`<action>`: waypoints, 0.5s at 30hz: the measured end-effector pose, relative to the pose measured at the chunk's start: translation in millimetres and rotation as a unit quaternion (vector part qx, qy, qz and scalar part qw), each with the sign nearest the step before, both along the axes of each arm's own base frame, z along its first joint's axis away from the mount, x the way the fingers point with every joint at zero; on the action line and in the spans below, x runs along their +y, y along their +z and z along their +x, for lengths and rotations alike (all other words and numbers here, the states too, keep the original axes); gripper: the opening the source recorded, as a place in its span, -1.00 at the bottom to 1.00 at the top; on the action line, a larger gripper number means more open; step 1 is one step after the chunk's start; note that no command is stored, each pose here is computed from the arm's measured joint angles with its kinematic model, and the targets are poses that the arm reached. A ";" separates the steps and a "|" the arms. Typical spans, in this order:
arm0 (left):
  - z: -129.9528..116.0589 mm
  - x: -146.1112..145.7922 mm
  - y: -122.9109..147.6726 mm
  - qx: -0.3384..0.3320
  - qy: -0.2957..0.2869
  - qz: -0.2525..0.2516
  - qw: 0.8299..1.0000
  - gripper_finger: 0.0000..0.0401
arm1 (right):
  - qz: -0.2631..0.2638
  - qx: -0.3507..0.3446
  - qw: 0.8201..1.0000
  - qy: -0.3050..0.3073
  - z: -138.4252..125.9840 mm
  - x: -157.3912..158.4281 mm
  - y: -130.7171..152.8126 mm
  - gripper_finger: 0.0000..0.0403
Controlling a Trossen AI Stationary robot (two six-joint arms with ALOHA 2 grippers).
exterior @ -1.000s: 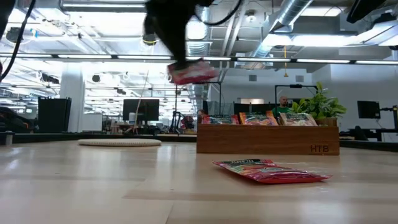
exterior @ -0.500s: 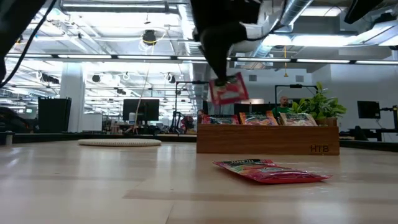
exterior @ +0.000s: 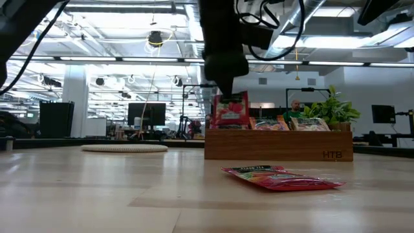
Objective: Pick & Place Tea
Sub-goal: Put the red tea bag into the left section of the wooden organizer
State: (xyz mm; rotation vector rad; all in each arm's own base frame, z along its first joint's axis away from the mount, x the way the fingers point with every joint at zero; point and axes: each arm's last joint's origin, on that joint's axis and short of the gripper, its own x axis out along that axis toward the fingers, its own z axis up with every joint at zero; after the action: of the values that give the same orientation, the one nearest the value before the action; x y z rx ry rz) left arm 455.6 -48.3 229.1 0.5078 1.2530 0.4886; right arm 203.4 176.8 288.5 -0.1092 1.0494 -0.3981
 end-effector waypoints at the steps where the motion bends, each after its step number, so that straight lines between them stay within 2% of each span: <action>1: 0.1 0.4 0.0 -0.001 0.001 0.001 1.000 -1.00 | 0.000 0.000 1.000 0.000 0.0 0.0 0.0 -0.63; 15: 2.1 -0.6 0.7 -0.029 0.020 -0.018 0.999 -1.00 | 0.004 -0.002 1.000 -0.006 0.0 0.1 0.0 -0.63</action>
State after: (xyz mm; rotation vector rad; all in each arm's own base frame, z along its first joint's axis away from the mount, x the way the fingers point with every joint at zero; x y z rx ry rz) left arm 457.7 -48.9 229.8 0.4359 1.2157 0.5090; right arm 203.4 176.9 288.5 -0.0937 1.0478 -0.4050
